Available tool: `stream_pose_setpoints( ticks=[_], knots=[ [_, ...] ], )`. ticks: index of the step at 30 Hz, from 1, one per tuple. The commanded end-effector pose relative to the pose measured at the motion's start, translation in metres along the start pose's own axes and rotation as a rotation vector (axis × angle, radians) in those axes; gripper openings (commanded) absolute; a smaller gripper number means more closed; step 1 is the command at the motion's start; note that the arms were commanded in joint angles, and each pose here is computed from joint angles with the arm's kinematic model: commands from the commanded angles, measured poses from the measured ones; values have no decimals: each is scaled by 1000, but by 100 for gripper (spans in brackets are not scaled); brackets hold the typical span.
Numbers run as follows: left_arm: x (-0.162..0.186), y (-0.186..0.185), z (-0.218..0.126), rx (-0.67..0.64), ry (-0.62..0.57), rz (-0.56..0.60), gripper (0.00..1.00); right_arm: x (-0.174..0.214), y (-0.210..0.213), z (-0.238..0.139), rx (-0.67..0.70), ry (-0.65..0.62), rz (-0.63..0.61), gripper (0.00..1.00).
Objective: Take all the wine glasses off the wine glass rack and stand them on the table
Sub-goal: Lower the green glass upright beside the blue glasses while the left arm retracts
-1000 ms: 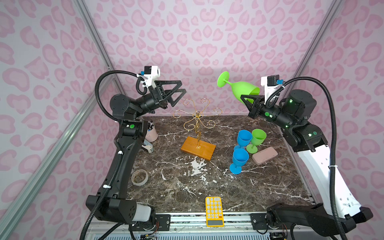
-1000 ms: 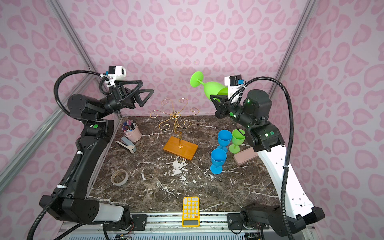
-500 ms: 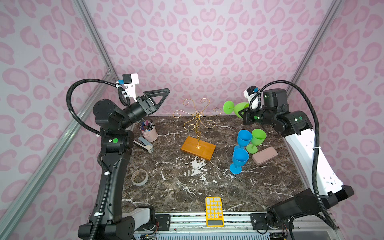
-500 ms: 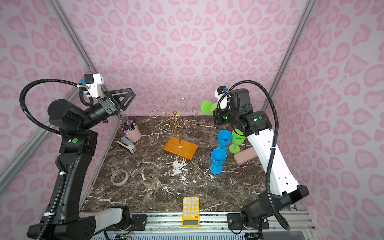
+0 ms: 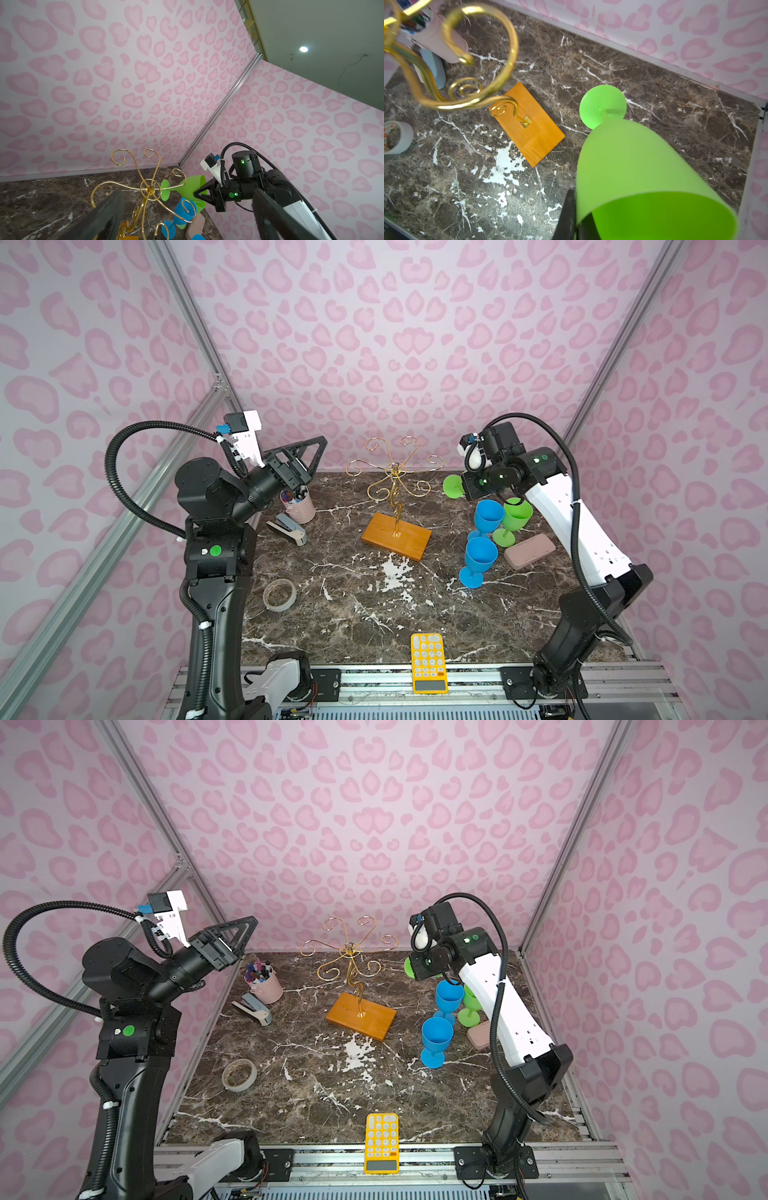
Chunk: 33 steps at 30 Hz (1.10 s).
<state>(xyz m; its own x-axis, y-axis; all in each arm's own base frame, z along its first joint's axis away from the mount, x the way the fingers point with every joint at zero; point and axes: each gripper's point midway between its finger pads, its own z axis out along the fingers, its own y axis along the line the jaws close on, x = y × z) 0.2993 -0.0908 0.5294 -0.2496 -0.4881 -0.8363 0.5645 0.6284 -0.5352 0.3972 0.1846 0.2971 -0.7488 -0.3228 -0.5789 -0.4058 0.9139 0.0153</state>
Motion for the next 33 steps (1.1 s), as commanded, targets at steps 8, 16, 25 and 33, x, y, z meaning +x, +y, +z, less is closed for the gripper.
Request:
stream_pose_setpoints(
  ticks=[8, 16, 25, 33],
  knots=[
    [4, 32, -25, -253, -44, 164, 97, 36, -3, 55, 34, 276, -69, 0],
    [9, 42, -30, -306, -37, 182, 97, 51, 0, 88, 37, 395, -101, 0],
    [11, 52, -35, -367, -38, 207, 97, 64, 6, 112, 11, 464, -110, 0],
    [12, 55, -37, -379, -37, 215, 97, 48, 12, 105, -22, 405, -108, 14]
  ],
)
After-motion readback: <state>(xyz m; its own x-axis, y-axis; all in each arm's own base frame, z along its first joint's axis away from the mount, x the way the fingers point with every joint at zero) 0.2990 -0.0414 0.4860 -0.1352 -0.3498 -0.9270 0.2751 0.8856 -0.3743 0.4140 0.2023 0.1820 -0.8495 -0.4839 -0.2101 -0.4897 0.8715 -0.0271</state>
